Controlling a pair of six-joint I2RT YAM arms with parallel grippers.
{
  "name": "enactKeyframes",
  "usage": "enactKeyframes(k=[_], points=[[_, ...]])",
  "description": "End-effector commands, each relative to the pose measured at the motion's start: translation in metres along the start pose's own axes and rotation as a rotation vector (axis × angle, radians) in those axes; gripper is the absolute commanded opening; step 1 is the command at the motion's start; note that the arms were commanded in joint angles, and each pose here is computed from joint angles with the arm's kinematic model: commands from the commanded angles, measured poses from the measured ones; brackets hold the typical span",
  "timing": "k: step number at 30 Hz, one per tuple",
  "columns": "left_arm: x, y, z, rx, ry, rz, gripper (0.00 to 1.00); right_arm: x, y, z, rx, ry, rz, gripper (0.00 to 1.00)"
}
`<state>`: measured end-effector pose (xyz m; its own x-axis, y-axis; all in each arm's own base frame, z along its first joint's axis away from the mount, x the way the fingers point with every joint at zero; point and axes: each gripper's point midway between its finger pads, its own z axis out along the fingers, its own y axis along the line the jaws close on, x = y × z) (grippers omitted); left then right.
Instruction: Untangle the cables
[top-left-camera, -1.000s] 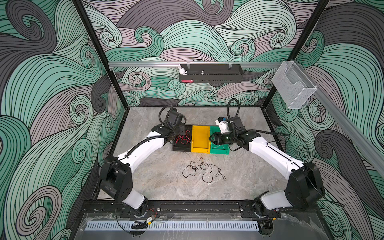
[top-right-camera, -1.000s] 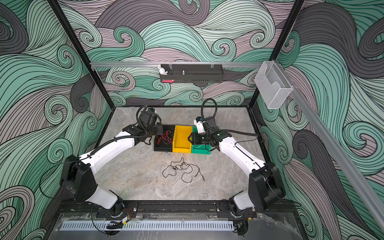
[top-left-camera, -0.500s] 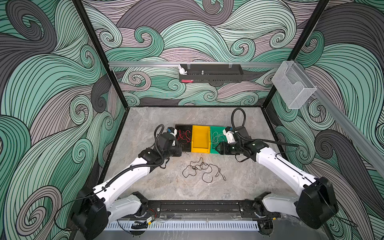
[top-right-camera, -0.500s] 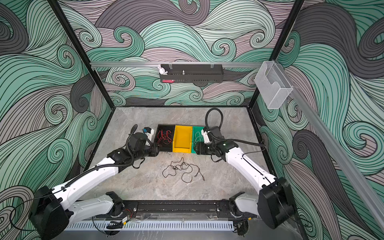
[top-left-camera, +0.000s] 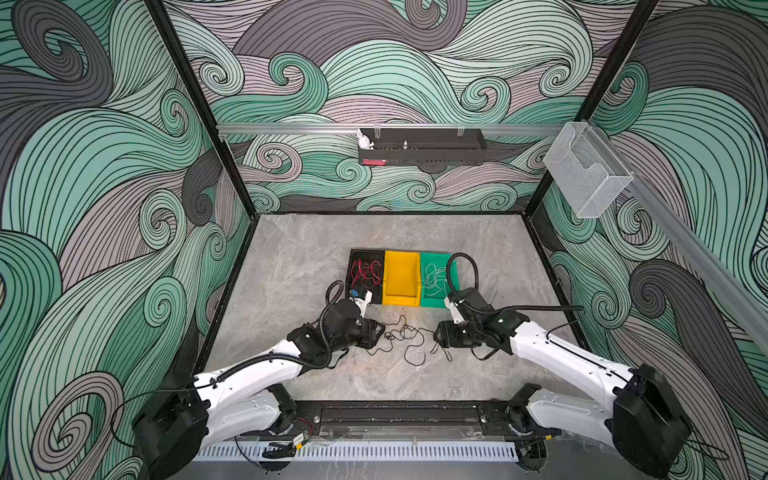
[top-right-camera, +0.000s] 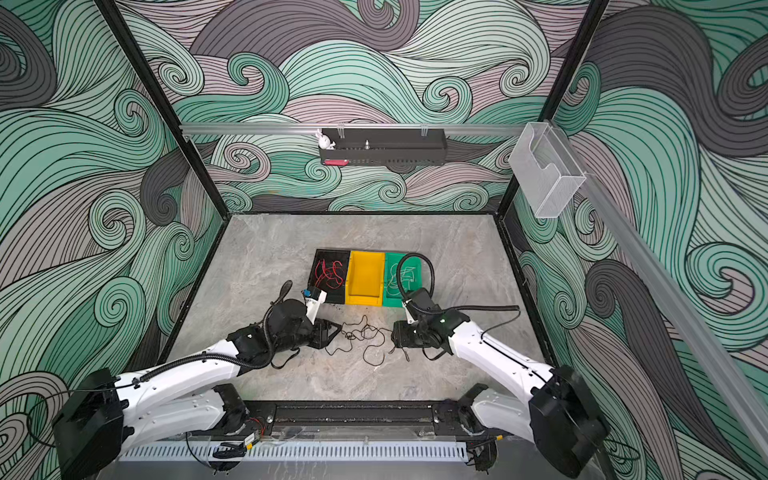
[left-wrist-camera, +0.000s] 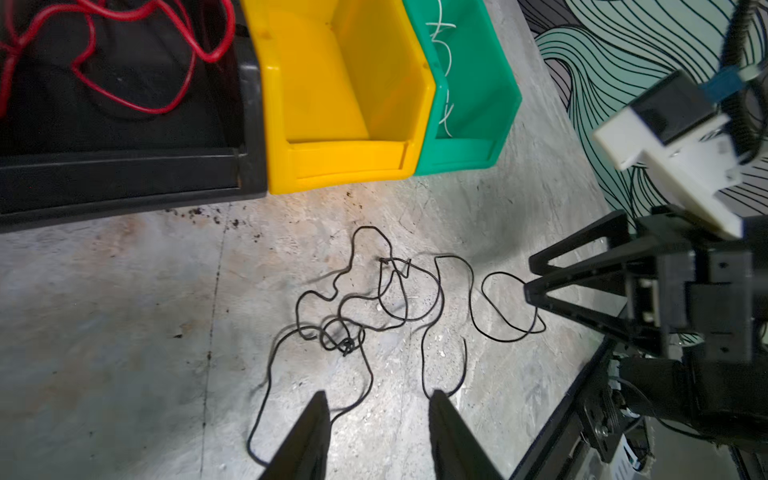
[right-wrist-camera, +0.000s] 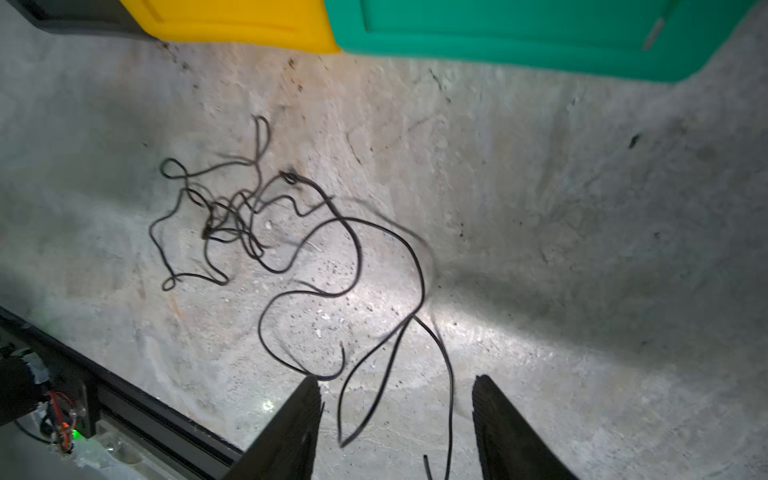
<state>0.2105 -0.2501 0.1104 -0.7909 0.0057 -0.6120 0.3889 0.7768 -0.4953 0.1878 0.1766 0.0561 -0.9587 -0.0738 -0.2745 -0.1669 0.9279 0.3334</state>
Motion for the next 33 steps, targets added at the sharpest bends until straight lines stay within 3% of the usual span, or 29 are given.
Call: enactKeyframes(k=[1, 8, 14, 28, 33], points=[[-0.002, -0.014, 0.006, 0.041, -0.017, 0.006, 0.43, -0.001, 0.001, 0.008, 0.013, -0.020, 0.025, 0.56], [0.016, -0.011, 0.015, -0.011, 0.036, 0.038, 0.44, 0.000, 0.015, 0.013, -0.032, -0.024, 0.017, 0.29], [0.039, 0.006, 0.025, -0.091, 0.115, 0.058, 0.46, -0.011, 0.014, -0.013, -0.013, -0.106, -0.017, 0.08], [0.056, 0.028, 0.049, -0.200, 0.176, 0.076, 0.47, -0.032, 0.033, -0.084, -0.077, -0.255, -0.085, 0.02], [0.065, 0.044, 0.055, -0.267, 0.198, 0.073, 0.43, -0.042, 0.038, -0.113, -0.098, -0.335, -0.090, 0.01]])
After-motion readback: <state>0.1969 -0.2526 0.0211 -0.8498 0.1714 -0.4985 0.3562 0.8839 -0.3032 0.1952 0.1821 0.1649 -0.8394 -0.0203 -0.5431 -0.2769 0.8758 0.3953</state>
